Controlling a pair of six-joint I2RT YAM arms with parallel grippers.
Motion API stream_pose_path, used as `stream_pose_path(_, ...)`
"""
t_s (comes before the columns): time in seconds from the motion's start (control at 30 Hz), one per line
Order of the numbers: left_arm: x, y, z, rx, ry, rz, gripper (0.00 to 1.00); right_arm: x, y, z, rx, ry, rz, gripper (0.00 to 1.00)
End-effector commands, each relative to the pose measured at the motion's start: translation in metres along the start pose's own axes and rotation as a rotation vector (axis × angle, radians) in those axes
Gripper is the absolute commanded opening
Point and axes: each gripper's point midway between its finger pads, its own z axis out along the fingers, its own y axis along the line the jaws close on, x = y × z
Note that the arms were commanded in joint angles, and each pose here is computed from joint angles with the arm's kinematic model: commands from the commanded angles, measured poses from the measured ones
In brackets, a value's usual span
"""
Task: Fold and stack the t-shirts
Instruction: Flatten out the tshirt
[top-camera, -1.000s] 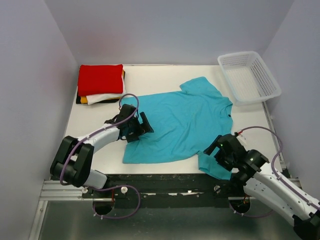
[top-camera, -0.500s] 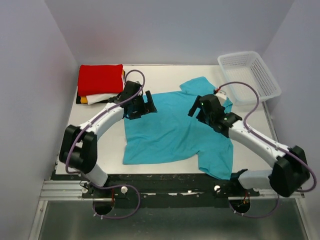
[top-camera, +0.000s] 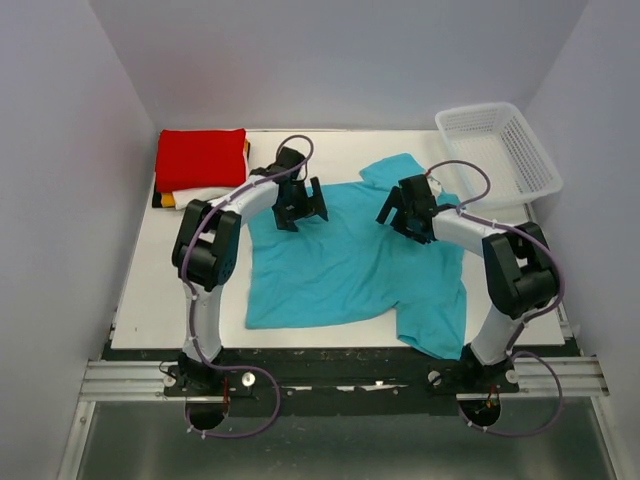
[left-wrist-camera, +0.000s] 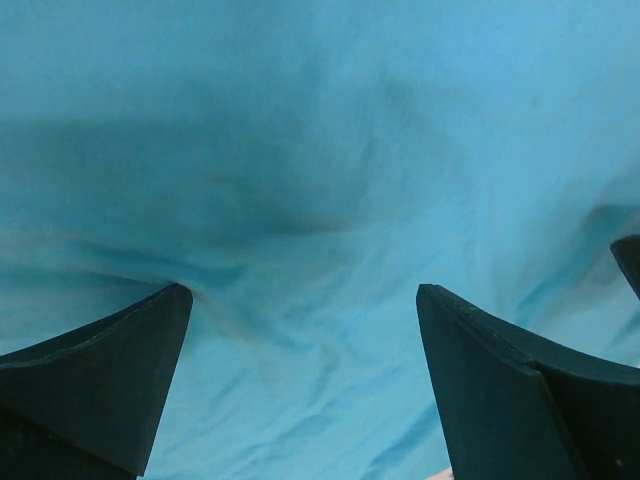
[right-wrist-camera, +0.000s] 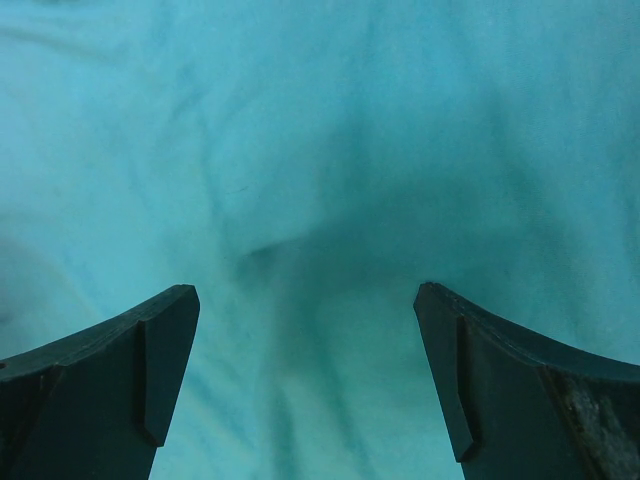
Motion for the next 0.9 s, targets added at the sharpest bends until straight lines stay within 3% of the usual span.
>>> stream_pose_path(0.0,0.004,0.000,0.008,-0.053,0.113,-0.017,0.99,0.009,-0.018,0.003,-0.006,0.027,0.048,1.00)
stream_pose_path(0.2,0.001,-0.007,0.012,-0.090,0.184,-0.031,0.99,0.023,-0.053,-0.001,0.053,0.065,0.105,1.00)
stream_pose_path(0.37,-0.006,-0.047,0.018,0.094,0.196,0.023,0.99,0.009,-0.048,-0.009,0.027,0.028,0.053,1.00)
stream_pose_path(0.5,-0.026,-0.041,0.011,0.051,0.125,0.034,0.99,-0.023,-0.032,-0.021,-0.013,-0.043,-0.013,1.00)
stream_pose_path(0.67,-0.049,-0.033,-0.027,0.012,0.012,0.052,0.98,-0.043,-0.004,-0.039,-0.133,-0.064,-0.096,1.00)
stream_pose_path(0.87,-0.009,-0.010,-0.087,0.031,-0.117,0.046,0.99,-0.028,-0.032,-0.058,-0.066,-0.086,-0.038,1.00)
